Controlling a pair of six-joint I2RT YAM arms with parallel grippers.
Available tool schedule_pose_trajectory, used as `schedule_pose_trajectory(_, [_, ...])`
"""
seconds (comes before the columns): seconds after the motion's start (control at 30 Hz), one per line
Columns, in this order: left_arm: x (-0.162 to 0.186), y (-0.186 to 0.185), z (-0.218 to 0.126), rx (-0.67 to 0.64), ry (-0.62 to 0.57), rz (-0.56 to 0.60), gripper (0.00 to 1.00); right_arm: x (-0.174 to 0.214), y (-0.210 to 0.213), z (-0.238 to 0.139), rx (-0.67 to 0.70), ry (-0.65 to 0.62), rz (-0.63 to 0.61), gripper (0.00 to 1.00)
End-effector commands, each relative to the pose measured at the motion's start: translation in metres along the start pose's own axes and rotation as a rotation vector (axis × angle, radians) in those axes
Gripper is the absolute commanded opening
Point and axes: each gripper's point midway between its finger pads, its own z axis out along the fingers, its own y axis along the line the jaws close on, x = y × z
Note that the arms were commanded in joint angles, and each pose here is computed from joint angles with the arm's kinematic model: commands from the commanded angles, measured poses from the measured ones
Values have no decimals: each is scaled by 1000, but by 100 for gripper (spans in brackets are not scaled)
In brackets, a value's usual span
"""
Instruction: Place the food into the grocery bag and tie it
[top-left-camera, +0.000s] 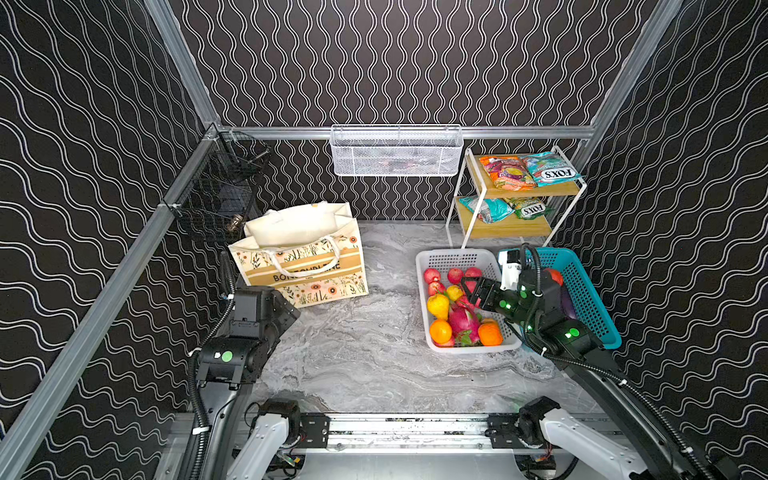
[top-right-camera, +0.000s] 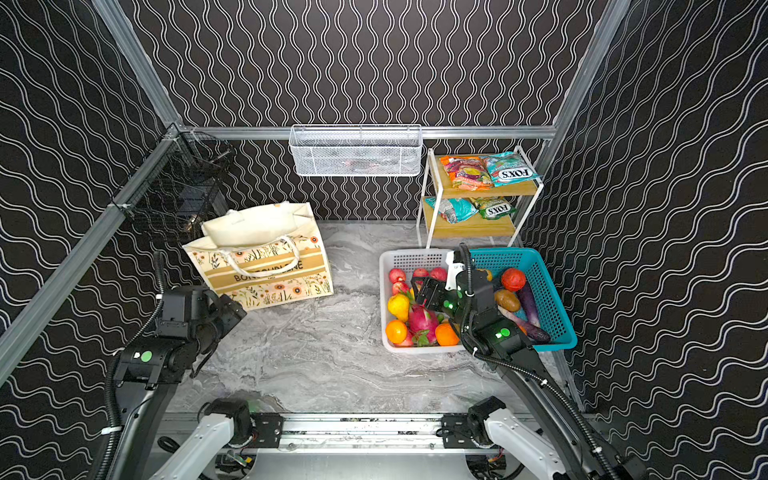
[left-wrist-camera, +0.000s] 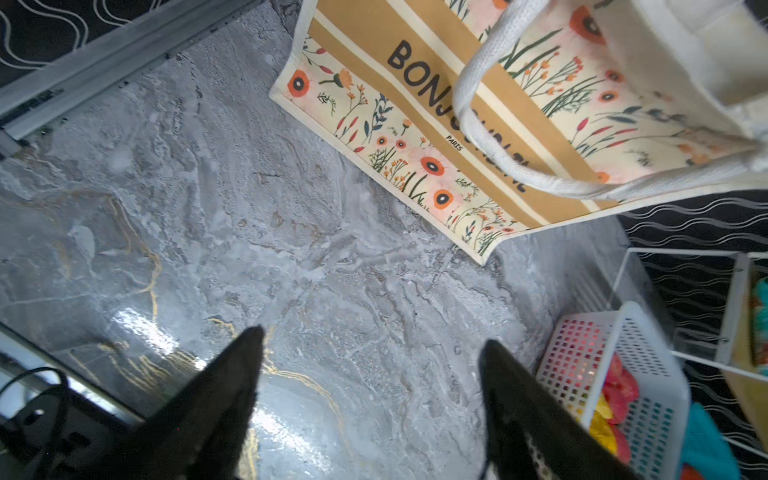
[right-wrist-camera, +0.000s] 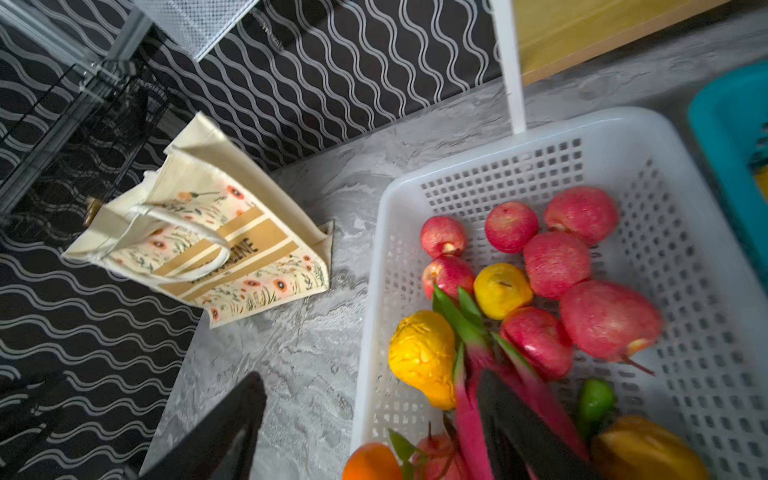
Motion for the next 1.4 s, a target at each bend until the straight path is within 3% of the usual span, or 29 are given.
schedule_pose_trajectory(0.0, [-7,-18,-1,71,-4,-121,98,13,10,8,-24,29,-25,81])
schedule_pose_trajectory(0.27, [-37,-45,-1,105,-67,-213,98,53,49,25,-49,137,-149,81])
schedule_pose_trajectory(0.7, [-87,-120,20,200,-187,-288,98,62,70,26,-16,114,-205,81])
schedule_pose_trajectory(1.1, [-90,-153,68,183,-152,-400,98,53,67,0,5,43,-157,79])
schedule_pose_trajectory(1.37, [-79,-156,99,97,-89,-420,88,53,58,-2,34,21,-192,79])
